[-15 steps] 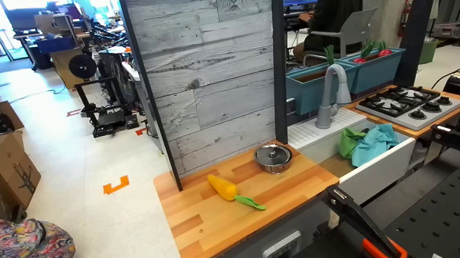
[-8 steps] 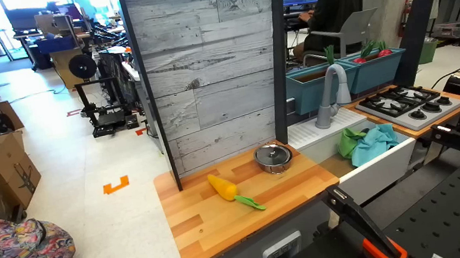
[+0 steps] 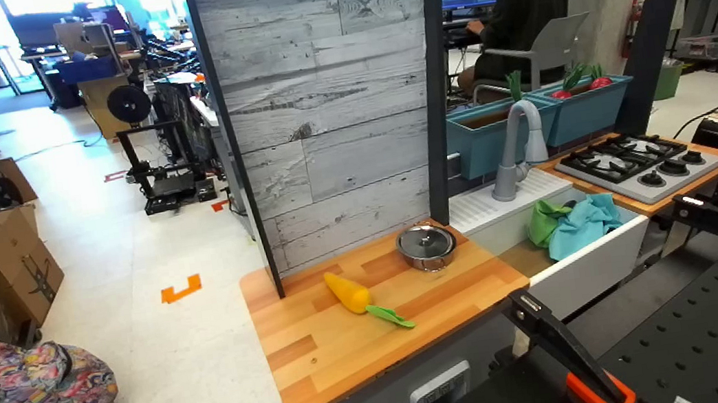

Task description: Remove the silver lid from the silver pot and put the carrot inside the pot

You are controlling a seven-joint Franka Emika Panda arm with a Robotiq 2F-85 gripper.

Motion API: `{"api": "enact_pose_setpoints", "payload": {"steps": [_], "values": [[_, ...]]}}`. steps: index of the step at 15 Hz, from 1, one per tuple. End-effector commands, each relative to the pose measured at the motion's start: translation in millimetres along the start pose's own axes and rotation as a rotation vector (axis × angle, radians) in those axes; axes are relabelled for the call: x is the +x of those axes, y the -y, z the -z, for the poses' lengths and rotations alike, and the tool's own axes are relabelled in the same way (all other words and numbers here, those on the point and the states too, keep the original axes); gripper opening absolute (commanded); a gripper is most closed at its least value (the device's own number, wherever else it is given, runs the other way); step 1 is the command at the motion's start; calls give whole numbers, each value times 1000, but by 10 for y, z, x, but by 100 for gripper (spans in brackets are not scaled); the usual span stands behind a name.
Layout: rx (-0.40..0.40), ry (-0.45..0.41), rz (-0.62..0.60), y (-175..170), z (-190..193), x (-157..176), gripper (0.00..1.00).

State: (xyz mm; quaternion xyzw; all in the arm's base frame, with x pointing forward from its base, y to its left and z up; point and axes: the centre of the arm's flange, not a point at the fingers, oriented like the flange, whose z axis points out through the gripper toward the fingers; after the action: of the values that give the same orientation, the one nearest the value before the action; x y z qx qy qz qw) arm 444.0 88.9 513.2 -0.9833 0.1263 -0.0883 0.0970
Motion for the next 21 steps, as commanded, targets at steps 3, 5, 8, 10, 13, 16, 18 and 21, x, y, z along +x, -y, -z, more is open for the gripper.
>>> {"api": "enact_pose_setpoints", "payload": {"steps": [3, 5, 8, 10, 13, 16, 18, 21], "values": [[-10, -62, -53, -332, -789, 505, 100], [-18, -46, -80, -433, -1160, 682, 100], [-44, 0, -109, -619, -1760, 830, 100], [-62, 25, -122, -769, -2114, 883, 100], [-66, 39, -160, -1019, -2650, 1044, 100], [-55, 3, -203, -1241, -3172, 1227, 100], [-39, -5, -221, -1371, -3505, 1280, 100], [-53, 19, -232, -1489, -3988, 1270, 100]]}}
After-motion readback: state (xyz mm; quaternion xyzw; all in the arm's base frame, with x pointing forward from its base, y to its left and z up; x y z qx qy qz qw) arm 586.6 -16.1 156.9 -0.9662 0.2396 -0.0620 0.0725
